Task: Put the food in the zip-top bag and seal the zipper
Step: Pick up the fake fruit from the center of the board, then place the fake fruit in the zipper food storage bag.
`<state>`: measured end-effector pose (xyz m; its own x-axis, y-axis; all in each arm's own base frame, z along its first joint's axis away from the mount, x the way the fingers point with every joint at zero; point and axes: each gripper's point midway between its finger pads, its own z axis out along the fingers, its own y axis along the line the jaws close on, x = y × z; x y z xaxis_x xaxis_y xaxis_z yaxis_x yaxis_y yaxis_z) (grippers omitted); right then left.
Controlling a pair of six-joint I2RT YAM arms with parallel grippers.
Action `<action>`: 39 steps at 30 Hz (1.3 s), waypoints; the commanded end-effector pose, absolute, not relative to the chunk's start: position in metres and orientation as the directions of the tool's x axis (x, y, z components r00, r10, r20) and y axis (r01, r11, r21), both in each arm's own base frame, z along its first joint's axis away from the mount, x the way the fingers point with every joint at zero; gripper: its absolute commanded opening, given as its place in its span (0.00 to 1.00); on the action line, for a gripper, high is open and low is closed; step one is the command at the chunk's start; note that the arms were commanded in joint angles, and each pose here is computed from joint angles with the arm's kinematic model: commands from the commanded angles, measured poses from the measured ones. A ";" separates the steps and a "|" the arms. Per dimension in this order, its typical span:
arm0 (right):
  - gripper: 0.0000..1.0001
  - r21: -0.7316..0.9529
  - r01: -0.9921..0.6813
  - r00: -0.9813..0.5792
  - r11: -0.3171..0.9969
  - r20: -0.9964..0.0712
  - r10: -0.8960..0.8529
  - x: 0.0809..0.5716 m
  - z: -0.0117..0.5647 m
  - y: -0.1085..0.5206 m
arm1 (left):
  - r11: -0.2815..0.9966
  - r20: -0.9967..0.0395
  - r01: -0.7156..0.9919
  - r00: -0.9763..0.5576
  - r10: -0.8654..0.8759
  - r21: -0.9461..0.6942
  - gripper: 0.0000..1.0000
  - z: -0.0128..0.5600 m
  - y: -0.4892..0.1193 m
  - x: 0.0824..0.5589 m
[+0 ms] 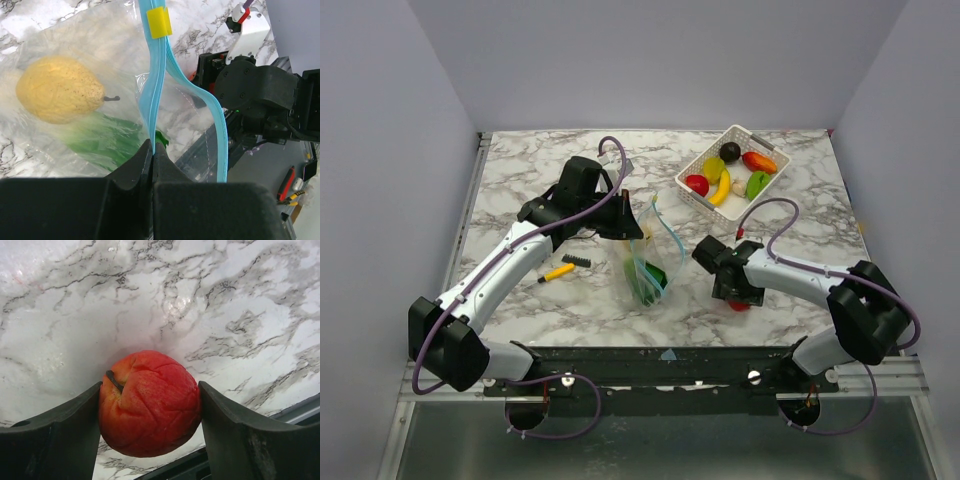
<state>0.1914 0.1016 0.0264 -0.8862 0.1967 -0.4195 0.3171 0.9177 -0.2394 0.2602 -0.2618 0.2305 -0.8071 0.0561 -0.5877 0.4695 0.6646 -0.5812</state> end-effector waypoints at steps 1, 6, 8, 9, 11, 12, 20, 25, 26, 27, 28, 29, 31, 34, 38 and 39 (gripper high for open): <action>0.53 -0.226 0.297 -0.857 0.928 -0.491 0.155 0.214 0.038 0.108 | 0.638 -0.614 0.497 -0.788 0.049 -0.588 0.00 0.244 -0.263 0.259; 0.33 -0.064 0.191 -0.845 0.979 -0.519 0.131 0.229 0.061 0.141 | 0.640 -0.613 0.497 -0.788 0.051 -0.586 0.00 0.243 -0.263 0.259; 0.27 0.032 0.136 -0.824 0.990 -0.552 0.131 0.236 0.079 0.156 | 0.640 -0.613 0.497 -0.788 0.050 -0.586 0.00 0.243 -0.263 0.259; 0.23 0.086 0.092 -0.806 0.992 -0.578 0.125 0.241 0.093 0.166 | 0.642 -0.613 0.495 -0.789 0.050 -0.585 0.00 0.243 -0.263 0.260; 0.17 0.190 0.005 -0.772 0.982 -0.623 0.124 0.246 0.120 0.184 | 0.642 -0.613 0.495 -0.789 0.050 -0.585 0.00 0.242 -0.262 0.260; 0.13 0.236 -0.033 -0.752 0.971 -0.645 0.131 0.248 0.135 0.191 | 0.641 -0.614 0.497 -0.788 0.050 -0.585 0.00 0.243 -0.262 0.259; 0.03 0.503 -0.395 -0.572 0.769 -0.790 0.222 0.242 0.257 0.243 | 0.643 -0.615 0.496 -0.787 0.050 -0.583 0.00 0.243 -0.262 0.260; 0.04 0.586 -0.634 -0.586 0.505 -0.790 0.180 0.214 0.297 0.293 | 0.642 -0.613 0.496 -0.788 0.050 -0.585 0.00 0.243 -0.263 0.260; 0.07 0.601 -0.647 -0.599 0.469 -0.781 0.176 0.211 0.300 0.300 | 0.641 -0.613 0.496 -0.788 0.050 -0.585 0.00 0.243 -0.263 0.260; 0.09 0.614 -0.650 -0.610 0.448 -0.773 0.174 0.211 0.300 0.305 | 0.642 -0.612 0.495 -0.789 0.050 -0.585 0.00 0.243 -0.263 0.260; 0.11 0.621 -0.652 -0.613 0.435 -0.769 0.178 0.211 0.300 0.309 | 0.642 -0.612 0.495 -0.789 0.050 -0.585 0.00 0.242 -0.263 0.260; 0.14 0.622 -0.651 -0.617 0.435 -0.767 0.173 0.212 0.298 0.311 | 0.642 -0.614 0.496 -0.788 0.050 -0.584 0.00 0.243 -0.263 0.260; 0.24 0.621 -0.640 -0.624 0.452 -0.764 0.165 0.215 0.291 0.313 | 0.644 -0.619 0.499 -0.784 0.049 -0.580 0.00 0.244 -0.262 0.260; 0.51 0.610 -0.630 -0.631 0.480 -0.763 0.141 0.218 0.284 0.315 | 0.650 -0.621 0.497 -0.782 0.049 -0.575 0.00 0.243 -0.261 0.261; 0.76 0.594 -0.610 -0.639 0.525 -0.760 0.117 0.221 0.274 0.315 | 0.643 -0.618 0.499 -0.784 0.051 -0.581 0.00 0.244 -0.262 0.260; 0.79 0.590 -0.606 -0.642 0.534 -0.758 0.110 0.221 0.271 0.315 | 0.642 -0.619 0.500 -0.784 0.050 -0.581 0.00 0.245 -0.262 0.260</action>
